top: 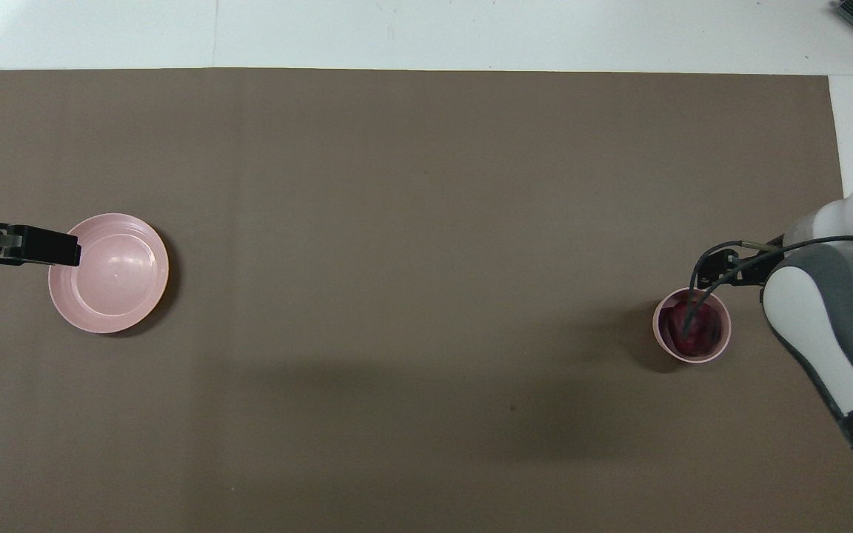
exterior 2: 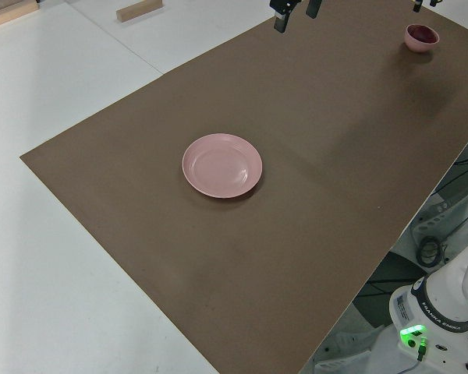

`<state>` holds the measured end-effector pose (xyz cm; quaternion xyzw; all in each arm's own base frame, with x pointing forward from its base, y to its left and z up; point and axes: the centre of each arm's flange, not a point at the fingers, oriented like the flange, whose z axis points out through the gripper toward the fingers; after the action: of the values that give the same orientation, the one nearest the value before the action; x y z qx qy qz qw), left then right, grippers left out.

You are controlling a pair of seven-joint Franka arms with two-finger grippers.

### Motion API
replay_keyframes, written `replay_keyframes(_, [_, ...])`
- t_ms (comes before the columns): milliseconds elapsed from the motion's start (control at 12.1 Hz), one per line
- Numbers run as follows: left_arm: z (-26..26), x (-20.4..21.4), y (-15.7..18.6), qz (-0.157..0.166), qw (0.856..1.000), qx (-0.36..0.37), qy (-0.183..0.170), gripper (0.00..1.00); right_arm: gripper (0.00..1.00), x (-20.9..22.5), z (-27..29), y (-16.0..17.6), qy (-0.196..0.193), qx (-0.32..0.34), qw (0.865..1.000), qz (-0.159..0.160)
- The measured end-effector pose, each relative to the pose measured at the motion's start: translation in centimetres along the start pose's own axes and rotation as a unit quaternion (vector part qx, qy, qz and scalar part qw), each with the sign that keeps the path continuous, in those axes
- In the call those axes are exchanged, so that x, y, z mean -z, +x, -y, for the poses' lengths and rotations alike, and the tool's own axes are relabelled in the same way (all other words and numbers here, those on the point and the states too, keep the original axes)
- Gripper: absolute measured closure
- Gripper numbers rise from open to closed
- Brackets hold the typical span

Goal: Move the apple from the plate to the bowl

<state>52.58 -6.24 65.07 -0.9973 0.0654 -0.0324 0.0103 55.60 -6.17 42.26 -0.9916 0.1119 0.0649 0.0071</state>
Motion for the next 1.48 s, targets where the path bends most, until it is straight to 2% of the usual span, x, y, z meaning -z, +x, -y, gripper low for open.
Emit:
replay_keyframes(247, [0.1,0.0,0.0,0.001,1.000,0.001,0.000,0.00,0.00,5.5,-1.7,0.9,0.004,0.013,1.000,-0.025])
replay_keyframes(412, [0.2,0.0,0.0,0.001,1.000,0.002,0.000,0.00,0.00,9.6,-0.7,0.5,0.000,0.024,0.999,-0.034])
replay_keyframes(577, [0.2,0.0,0.0,0.001,1.000,0.003,0.000,0.00,0.00,13.2,1.9,-1.0,-0.008,0.049,0.998,-0.044])
replay_keyframes(824, [0.8,0.5,-0.1,-0.004,1.000,0.008,0.000,0.00,0.00,17.9,4.1,-3.3,-0.011,0.071,0.997,-0.035])
replay_keyframes(989, [1.1,0.6,-0.1,-0.005,1.000,0.010,0.001,0.00,0.00,19.2,4.4,-3.8,-0.011,0.074,0.996,-0.038])
replay_keyframes(1484, [1.0,0.6,-0.1,-0.004,1.000,0.010,0.001,0.00,0.00,19.3,3.9,-3.6,-0.011,0.069,0.997,-0.038])
